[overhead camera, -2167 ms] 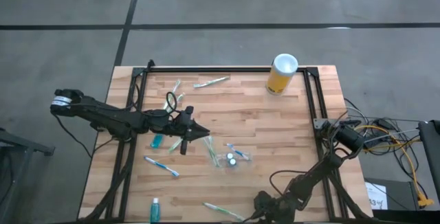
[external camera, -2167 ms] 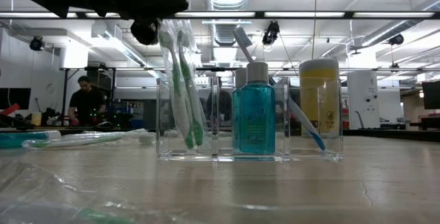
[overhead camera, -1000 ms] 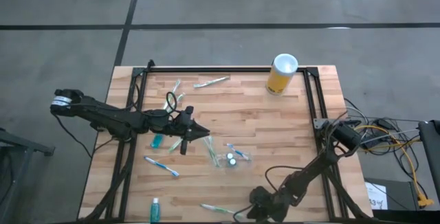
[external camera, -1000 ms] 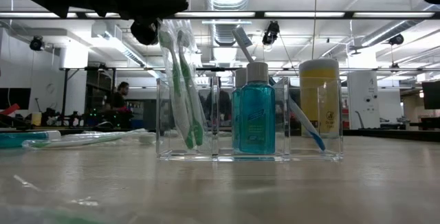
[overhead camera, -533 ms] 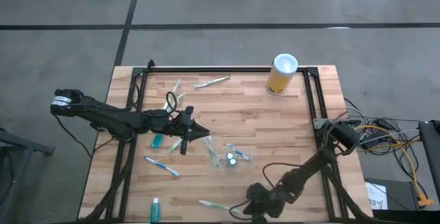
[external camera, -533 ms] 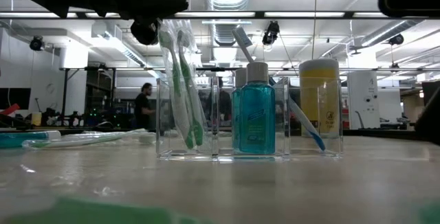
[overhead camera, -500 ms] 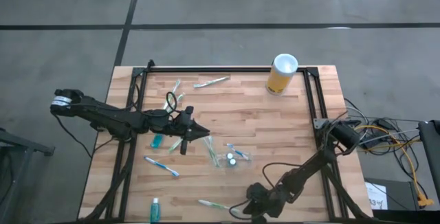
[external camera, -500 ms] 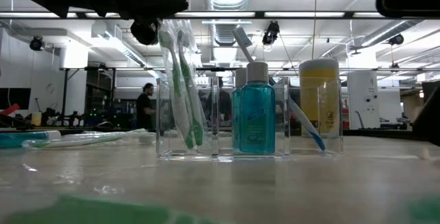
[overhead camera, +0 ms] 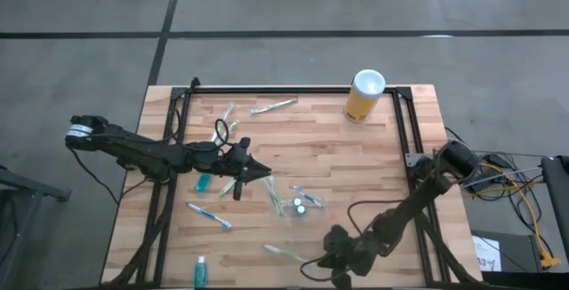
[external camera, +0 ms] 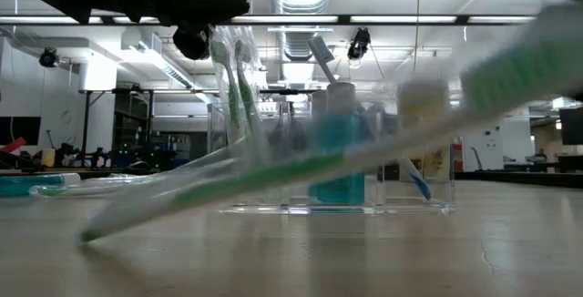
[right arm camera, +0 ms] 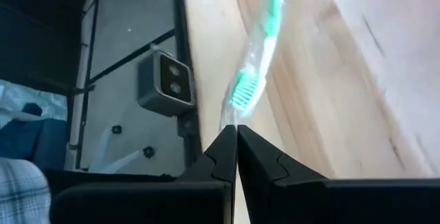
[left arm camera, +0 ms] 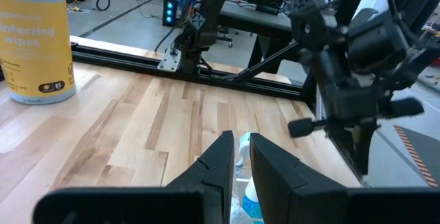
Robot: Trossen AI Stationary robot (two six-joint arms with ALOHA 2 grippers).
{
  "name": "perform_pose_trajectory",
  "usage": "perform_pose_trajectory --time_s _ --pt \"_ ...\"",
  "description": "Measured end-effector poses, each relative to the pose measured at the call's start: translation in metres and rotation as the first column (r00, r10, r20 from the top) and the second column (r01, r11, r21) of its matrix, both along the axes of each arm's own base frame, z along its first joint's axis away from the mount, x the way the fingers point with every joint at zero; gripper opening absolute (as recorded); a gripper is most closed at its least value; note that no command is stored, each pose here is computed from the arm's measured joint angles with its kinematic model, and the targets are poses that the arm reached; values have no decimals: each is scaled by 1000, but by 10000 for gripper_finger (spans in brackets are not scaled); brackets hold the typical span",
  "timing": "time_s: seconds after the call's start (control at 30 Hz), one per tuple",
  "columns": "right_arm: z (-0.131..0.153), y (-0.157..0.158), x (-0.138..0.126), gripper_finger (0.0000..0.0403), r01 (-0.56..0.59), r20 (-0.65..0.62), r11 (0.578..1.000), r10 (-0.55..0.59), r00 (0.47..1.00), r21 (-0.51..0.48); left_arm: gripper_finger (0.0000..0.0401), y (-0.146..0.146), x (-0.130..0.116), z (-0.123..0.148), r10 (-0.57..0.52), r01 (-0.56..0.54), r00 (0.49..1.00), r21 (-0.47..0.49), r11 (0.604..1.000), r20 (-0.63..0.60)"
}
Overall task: Pick & Place toothbrushing station
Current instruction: Put the green toothbrush into the transparent organizer
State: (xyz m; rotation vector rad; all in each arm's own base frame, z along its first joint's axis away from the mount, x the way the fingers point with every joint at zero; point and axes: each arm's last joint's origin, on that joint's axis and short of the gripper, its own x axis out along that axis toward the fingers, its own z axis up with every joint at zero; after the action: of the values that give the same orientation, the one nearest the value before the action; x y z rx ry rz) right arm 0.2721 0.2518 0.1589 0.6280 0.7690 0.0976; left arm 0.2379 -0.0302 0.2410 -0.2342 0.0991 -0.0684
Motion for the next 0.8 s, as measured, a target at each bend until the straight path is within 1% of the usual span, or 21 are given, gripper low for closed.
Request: perform_pose_trajectory --time_s 0.17,0.3,0.47,0.8 --pt "22 -8 0 8 -27 61 999 28 998 -18 53 0 0 0 0 0 1000 0 1000 -1" --pt "38 -18 1 8 -20 85 1000 22 996 -23 53 0 0 0 0 0 1000 0 1000 -2" --pt "62 -35 3 8 -12 122 1000 10 993 15 53 0 0 0 0 0 1000 1 1000 -5" --pt "100 -59 2 8 1 234 999 -9 972 37 53 0 0 -1 0 0 1000 1 1000 -7"
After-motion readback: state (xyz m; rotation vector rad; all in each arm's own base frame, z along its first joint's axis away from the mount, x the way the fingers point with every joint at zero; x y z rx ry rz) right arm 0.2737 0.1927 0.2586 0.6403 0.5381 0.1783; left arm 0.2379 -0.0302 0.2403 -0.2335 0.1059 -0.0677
